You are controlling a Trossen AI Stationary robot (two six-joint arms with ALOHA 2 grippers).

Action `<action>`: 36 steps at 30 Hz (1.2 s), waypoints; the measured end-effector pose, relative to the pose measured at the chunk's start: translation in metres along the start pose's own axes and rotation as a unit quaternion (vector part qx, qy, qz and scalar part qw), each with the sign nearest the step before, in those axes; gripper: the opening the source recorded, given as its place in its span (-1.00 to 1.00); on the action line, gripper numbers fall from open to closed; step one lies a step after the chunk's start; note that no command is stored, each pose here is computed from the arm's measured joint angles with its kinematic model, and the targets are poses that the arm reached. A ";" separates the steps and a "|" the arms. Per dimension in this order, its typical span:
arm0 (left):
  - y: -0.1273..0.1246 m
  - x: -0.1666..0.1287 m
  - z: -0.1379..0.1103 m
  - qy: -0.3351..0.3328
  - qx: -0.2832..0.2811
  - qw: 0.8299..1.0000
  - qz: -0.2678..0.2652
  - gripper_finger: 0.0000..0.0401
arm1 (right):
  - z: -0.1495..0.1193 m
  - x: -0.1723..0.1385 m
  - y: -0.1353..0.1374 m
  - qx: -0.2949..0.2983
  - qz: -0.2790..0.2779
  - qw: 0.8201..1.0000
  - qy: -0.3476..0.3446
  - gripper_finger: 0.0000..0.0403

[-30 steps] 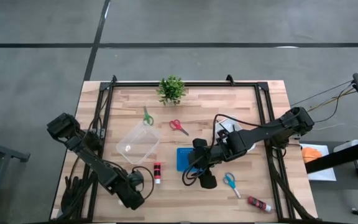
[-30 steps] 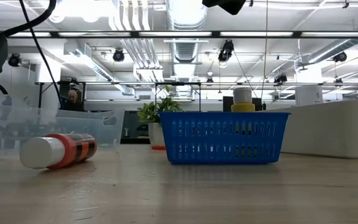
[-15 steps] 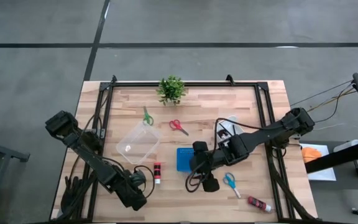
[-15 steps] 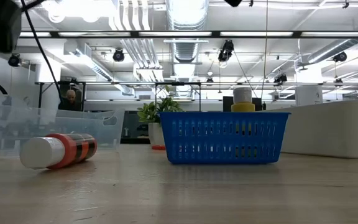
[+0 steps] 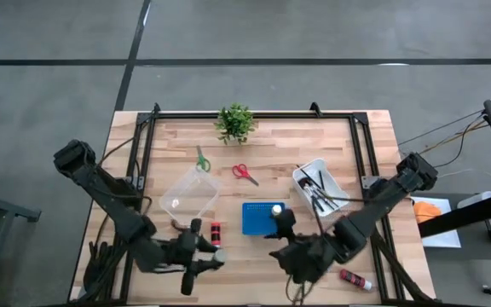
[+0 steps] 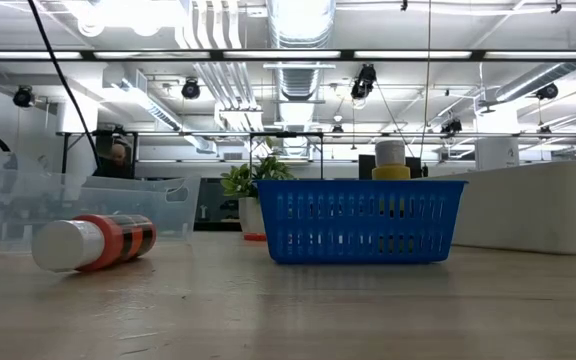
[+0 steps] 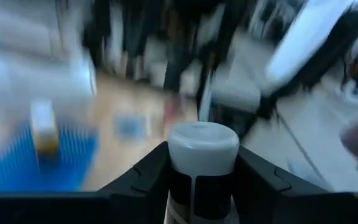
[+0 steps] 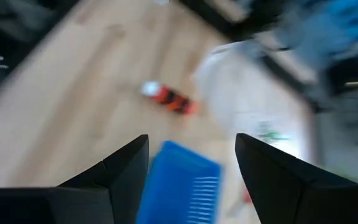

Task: Pick & Place Paint Supplies
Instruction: Put the gray paint bottle in the blue bin

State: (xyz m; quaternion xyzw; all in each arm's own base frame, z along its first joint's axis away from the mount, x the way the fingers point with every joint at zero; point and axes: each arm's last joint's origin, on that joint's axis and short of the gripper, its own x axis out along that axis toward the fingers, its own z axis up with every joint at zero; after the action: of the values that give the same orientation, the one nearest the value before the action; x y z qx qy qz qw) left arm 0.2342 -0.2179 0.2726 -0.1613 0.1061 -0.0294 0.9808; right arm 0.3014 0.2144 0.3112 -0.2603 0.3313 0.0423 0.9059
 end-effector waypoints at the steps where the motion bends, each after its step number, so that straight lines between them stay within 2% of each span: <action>1: -0.003 -0.001 0.008 -0.040 0.019 0.999 0.003 -0.27 | 0.000 -0.004 0.004 -0.011 -0.028 1.000 -0.002 0.18; 4: -0.007 -0.005 0.028 -0.145 0.042 0.989 0.000 -0.27 | 0.001 -0.013 0.014 -0.038 -0.104 0.994 -0.008 0.18; 7: -0.002 -0.004 0.042 -0.228 0.025 0.973 -0.001 -0.27 | -0.002 -0.020 0.023 -0.071 -0.168 0.983 -0.009 0.18; 10: 0.010 0.005 0.045 -0.273 0.019 0.962 -0.013 -0.27 | -0.005 -0.020 0.028 -0.096 -0.224 0.970 -0.012 0.18; 12: 0.018 0.010 0.046 -0.302 -0.009 0.953 -0.028 -0.27 | -0.008 -0.016 0.031 -0.120 -0.261 0.958 -0.006 0.18; 16: 0.036 0.027 0.051 -0.349 -0.071 0.932 -0.069 -0.27 | -0.020 -0.006 0.036 -0.173 -0.327 0.929 0.019 0.18; 19: 0.050 0.036 0.056 -0.382 -0.094 0.915 -0.088 -0.27 | -0.028 0.000 0.040 -0.211 -0.371 0.903 0.044 0.18; 23: 0.066 0.048 0.055 -0.394 -0.115 0.908 -0.087 -0.27 | -0.033 0.006 0.044 -0.241 -0.387 0.888 0.059 0.18; 28: 0.082 0.064 0.053 -0.396 -0.138 0.903 -0.094 -0.27 | -0.033 0.009 0.045 -0.263 -0.390 0.880 0.066 0.18; 36: 0.093 0.079 0.051 -0.396 -0.156 0.900 -0.097 -0.27 | -0.019 0.005 0.040 -0.280 -0.377 0.882 0.045 0.18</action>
State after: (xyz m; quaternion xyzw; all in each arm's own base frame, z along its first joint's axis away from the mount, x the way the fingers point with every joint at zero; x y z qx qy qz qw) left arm 0.3242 -0.1212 0.2736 -0.3203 -0.3035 -0.0408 0.8965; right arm 0.2848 0.2386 0.2783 -0.6095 0.2232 -0.2231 0.7273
